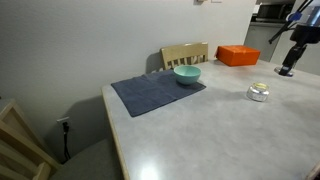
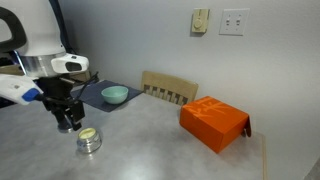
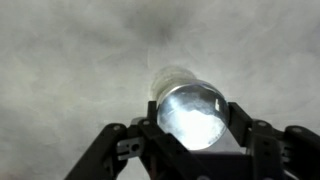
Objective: Pick up the lid from the table and put it on the silver container
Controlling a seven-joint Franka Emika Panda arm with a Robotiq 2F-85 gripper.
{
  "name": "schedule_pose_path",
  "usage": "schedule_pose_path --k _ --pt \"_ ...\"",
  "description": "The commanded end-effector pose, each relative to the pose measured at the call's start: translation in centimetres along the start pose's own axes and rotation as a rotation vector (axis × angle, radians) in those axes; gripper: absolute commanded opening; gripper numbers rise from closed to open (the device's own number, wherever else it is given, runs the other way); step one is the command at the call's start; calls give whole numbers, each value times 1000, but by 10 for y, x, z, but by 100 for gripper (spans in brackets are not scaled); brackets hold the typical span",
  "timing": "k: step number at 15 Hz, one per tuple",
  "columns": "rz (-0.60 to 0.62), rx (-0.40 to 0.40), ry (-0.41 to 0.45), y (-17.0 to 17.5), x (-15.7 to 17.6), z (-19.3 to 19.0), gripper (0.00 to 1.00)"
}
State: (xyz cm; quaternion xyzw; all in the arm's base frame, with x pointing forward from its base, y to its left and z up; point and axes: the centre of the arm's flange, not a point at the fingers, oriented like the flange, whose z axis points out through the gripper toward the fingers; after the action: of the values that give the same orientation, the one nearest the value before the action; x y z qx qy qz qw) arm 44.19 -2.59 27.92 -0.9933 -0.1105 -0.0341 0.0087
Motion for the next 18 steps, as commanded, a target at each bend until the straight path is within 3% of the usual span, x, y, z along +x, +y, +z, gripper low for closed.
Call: schedule_pose_path --k 1,10,14,18 --pt "-2 0 -29 3 -9 9 44" --pt "-93 -78 -179 -32 2 70 44" --pt "-163 -133 -159 -56 12 65 44" --pt "-177 -152 -100 -53 22 49 44"
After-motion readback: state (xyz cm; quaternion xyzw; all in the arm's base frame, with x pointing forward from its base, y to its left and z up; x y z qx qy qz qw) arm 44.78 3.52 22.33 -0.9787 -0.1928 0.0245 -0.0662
